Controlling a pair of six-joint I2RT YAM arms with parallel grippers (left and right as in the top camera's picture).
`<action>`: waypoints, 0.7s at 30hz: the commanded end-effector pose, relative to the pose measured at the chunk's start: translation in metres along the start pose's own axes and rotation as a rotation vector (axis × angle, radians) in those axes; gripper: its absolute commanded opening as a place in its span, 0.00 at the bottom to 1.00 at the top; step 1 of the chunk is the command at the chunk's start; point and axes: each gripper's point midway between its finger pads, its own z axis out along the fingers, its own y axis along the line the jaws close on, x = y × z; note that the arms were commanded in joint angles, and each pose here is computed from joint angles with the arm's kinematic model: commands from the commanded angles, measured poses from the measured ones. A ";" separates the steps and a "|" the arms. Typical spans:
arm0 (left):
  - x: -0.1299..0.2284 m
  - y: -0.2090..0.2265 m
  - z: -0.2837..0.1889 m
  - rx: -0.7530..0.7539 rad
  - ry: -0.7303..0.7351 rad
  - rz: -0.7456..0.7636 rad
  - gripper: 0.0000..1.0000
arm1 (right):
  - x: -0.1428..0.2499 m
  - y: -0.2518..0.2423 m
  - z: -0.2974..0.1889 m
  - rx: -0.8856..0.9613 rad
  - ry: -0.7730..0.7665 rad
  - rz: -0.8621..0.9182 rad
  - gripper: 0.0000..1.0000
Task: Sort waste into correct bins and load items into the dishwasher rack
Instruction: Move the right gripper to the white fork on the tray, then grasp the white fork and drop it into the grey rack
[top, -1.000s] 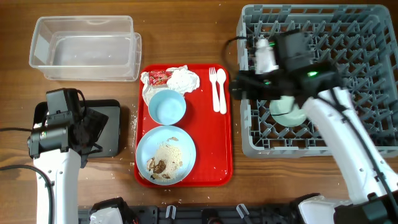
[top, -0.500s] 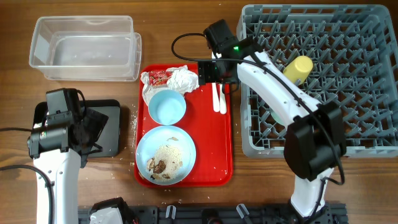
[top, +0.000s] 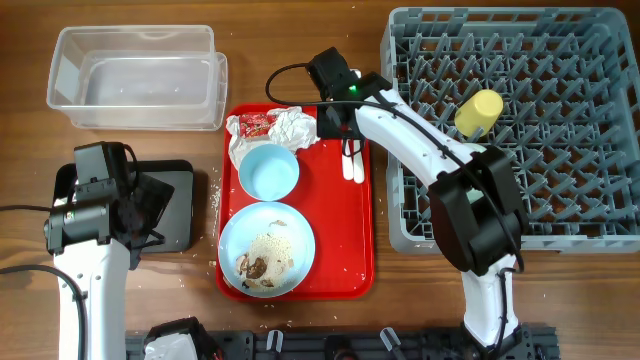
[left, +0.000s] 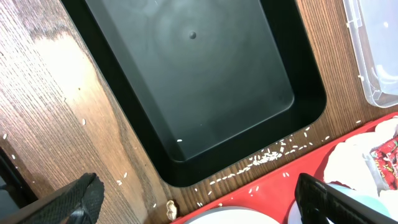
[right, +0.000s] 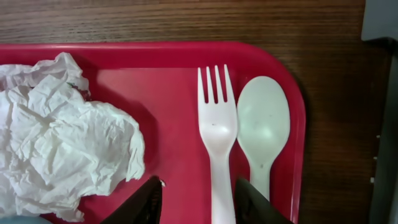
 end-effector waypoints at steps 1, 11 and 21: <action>-0.003 0.002 -0.002 -0.002 -0.020 -0.016 1.00 | 0.008 -0.008 0.024 0.055 0.027 0.023 0.39; -0.003 0.002 -0.002 -0.002 -0.020 -0.016 1.00 | 0.030 -0.018 0.056 0.114 0.108 0.008 0.39; -0.003 0.002 -0.002 -0.002 -0.020 -0.016 1.00 | 0.035 -0.005 0.055 0.036 0.141 0.016 0.13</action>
